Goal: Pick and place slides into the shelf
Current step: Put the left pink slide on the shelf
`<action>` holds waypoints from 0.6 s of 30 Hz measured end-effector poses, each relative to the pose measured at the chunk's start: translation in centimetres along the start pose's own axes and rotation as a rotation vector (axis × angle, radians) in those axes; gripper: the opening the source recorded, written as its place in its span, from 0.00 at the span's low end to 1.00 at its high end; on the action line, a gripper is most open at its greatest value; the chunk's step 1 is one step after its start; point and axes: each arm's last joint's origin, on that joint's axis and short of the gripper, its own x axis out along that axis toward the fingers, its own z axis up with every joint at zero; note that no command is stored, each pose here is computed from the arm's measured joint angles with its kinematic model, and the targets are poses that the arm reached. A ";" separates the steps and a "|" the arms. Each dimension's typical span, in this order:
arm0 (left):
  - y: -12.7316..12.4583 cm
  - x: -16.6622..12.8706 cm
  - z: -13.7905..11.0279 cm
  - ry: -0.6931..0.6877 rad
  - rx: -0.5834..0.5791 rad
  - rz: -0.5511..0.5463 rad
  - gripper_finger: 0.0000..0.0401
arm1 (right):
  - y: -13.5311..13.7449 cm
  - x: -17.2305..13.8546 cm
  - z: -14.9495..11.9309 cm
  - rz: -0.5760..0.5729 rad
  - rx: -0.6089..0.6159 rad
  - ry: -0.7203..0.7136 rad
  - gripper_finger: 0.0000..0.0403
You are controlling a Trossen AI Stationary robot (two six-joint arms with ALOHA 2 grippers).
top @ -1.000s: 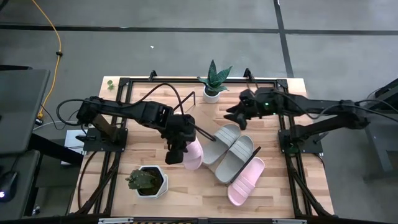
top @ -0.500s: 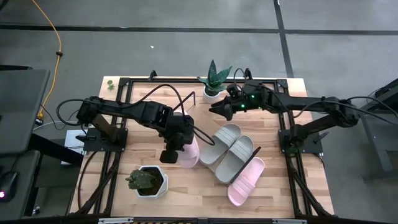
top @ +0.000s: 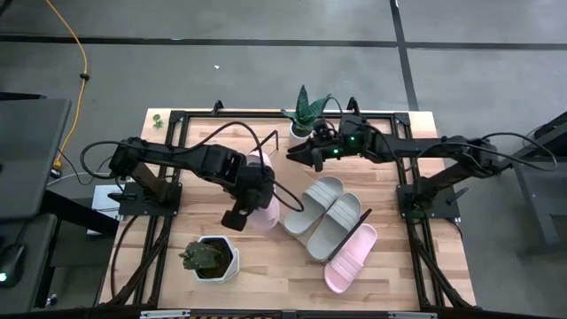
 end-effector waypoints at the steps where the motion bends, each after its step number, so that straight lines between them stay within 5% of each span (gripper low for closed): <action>1: 0.0 0.0 -0.1 0.012 0.013 0.012 0.03 | 0.0 0.2 0.1 0.010 0.007 -0.007 0.49; 18: 0.2 1.3 0.1 0.077 0.075 0.020 0.01 | 0.8 0.9 1.2 0.019 -0.008 -0.024 0.49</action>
